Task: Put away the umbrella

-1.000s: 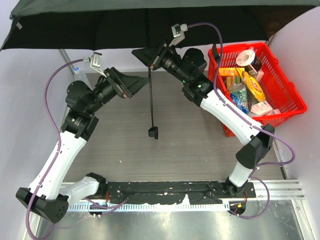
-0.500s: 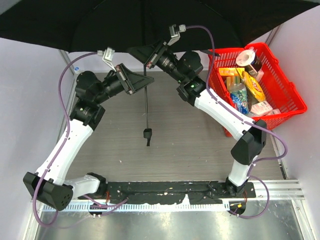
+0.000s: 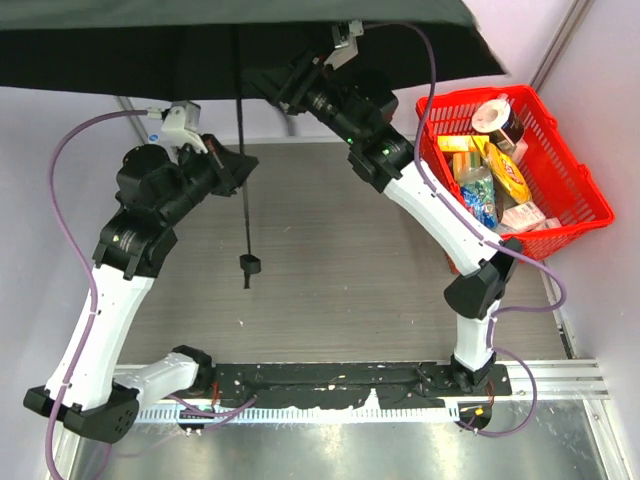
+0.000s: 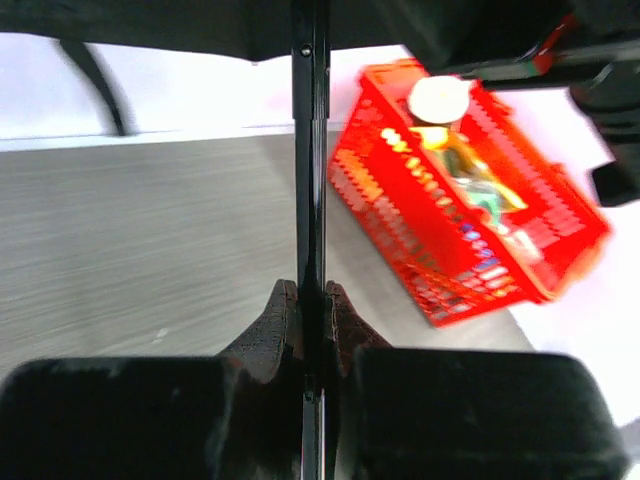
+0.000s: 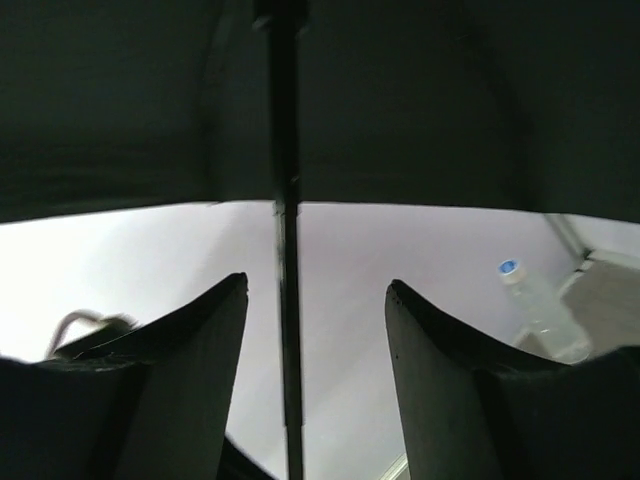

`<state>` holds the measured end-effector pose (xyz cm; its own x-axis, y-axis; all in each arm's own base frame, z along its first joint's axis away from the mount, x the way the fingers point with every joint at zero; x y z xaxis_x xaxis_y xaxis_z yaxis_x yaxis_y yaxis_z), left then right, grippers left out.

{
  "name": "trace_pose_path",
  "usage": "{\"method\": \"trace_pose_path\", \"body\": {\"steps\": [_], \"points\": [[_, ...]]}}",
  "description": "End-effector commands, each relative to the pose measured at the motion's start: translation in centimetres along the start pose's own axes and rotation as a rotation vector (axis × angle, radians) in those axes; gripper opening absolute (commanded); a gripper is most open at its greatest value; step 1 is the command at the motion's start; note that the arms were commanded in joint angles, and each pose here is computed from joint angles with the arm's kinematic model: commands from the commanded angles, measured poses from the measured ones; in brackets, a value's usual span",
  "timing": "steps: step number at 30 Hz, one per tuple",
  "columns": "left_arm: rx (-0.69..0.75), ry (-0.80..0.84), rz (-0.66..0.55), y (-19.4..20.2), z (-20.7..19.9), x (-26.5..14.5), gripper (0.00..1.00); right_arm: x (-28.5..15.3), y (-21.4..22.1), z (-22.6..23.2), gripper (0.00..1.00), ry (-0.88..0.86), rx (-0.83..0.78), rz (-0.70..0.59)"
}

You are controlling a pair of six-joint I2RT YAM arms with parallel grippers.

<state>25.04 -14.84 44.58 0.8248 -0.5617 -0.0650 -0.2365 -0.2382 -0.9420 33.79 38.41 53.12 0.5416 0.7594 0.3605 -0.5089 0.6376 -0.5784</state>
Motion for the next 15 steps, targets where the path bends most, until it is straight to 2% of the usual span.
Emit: {"method": "trace_pose_path", "body": {"steps": [1,5,9,15], "points": [[0.189,-0.192,-0.11,-3.0,2.1,-2.5,0.0,1.6,2.0,-3.2,0.62,0.202,-0.139,-0.014],[0.207,-0.262,-0.084,-2.9,3.0,-2.7,0.0,3.0,3.5,-3.1,0.63,0.227,-0.199,-0.019],[0.197,-0.246,-0.079,-2.6,2.9,-2.5,0.0,3.2,4.2,-1.9,0.64,0.212,-0.227,-0.034],[0.189,-0.234,-0.04,-1.9,3.0,-1.8,0.0,3.5,5.3,-2.6,0.63,0.208,-0.208,-0.016]]}}
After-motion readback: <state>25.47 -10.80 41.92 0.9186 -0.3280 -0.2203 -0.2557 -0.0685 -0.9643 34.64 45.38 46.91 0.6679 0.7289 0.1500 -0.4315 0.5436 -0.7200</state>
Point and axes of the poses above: each gripper's point midway between its finger pads, its own x axis out along the fingers, its own z axis along the line the jaws close on, y = z × x, the point moved 5 cm from there along -x, back along the fingers, and after that the axes turned 7 degrees about x, right-handed, at the moved point
